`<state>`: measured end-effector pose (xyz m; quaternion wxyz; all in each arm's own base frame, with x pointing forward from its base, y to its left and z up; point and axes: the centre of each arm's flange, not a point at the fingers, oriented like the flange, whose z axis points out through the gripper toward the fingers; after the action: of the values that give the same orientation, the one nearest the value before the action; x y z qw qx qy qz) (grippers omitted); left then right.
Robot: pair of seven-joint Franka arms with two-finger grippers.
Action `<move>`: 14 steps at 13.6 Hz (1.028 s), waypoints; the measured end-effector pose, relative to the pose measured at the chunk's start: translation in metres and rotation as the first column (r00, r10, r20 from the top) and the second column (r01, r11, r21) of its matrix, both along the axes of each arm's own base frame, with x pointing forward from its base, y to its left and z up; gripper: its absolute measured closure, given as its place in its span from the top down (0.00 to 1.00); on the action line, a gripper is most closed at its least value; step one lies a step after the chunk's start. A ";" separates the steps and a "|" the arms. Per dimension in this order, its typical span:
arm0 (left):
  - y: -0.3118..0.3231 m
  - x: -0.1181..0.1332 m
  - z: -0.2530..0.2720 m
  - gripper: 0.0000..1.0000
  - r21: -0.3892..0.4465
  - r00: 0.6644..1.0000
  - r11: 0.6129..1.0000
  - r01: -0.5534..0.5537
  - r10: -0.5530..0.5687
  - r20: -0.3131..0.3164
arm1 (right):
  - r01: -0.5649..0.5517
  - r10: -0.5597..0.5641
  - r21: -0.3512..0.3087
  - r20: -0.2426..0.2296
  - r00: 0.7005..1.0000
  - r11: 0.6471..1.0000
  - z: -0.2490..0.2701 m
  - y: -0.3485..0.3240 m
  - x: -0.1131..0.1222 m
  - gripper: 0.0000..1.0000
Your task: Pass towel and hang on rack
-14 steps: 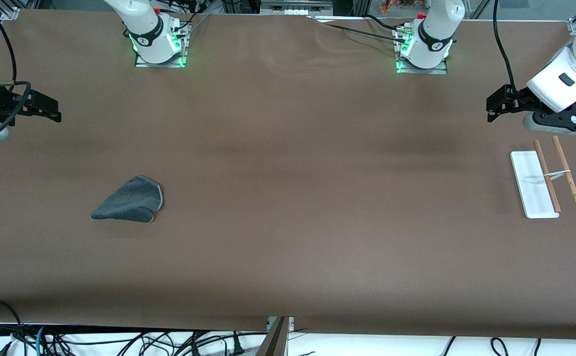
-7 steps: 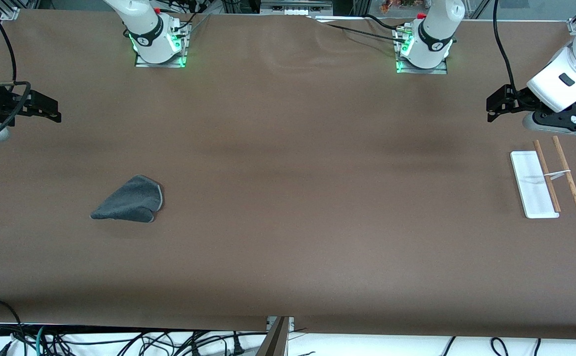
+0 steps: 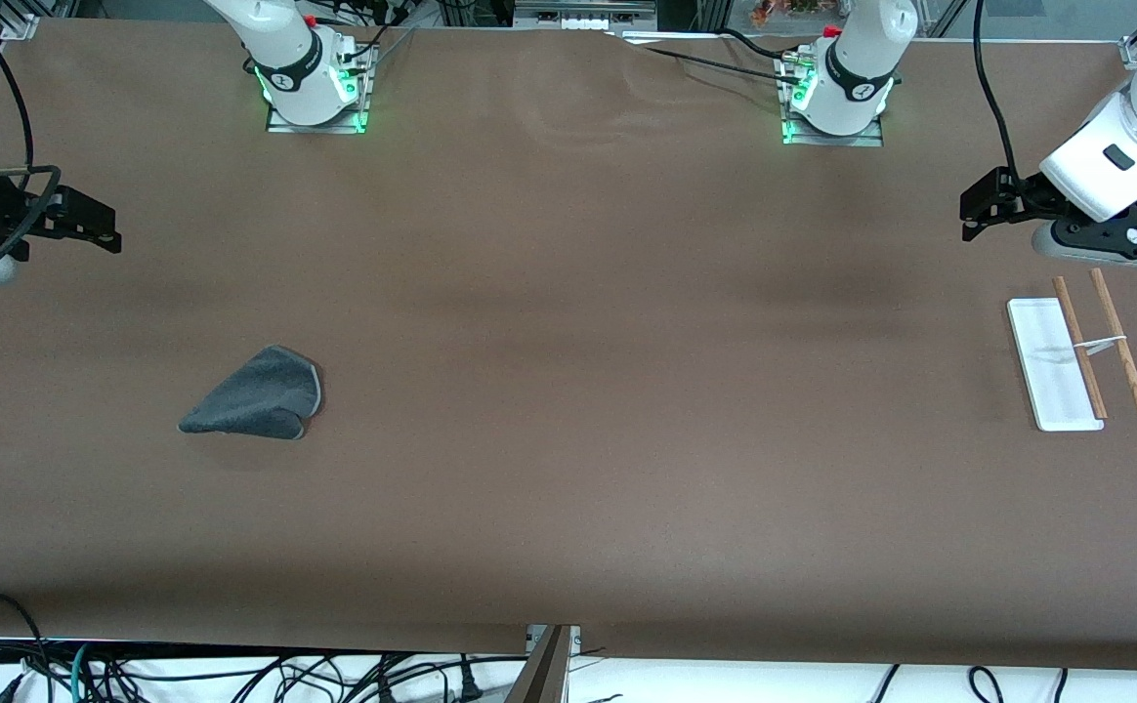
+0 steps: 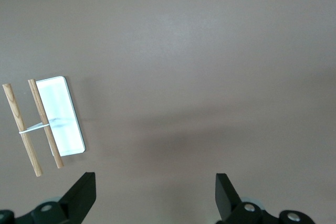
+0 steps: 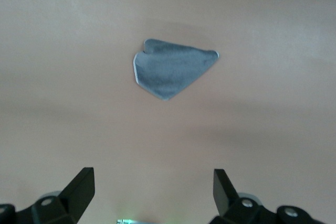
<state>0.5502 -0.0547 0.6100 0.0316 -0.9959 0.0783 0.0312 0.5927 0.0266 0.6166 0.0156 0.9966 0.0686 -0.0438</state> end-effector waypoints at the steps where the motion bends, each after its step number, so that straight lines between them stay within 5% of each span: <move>1: 0.000 0.000 0.000 1.00 0.000 1.000 1.000 0.000 0.000 0.000 | -0.012 0.012 0.001 -0.005 1.000 1.000 -0.007 0.007 0.004 1.00; 6: 0.000 0.000 0.000 1.00 0.000 1.000 1.000 0.000 0.000 0.000 | -0.090 0.090 0.009 -0.037 0.995 0.996 -0.075 0.056 0.037 1.00; 14: 0.000 0.000 0.000 1.00 0.000 1.000 1.000 0.000 0.000 -0.001 | -0.164 0.164 0.044 -0.001 0.986 0.985 -0.234 0.122 0.096 1.00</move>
<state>0.5506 -0.0547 0.6096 0.0315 -0.9959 0.0783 0.0315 0.6886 0.1483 0.3825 -0.0027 0.9875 0.1515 -0.0434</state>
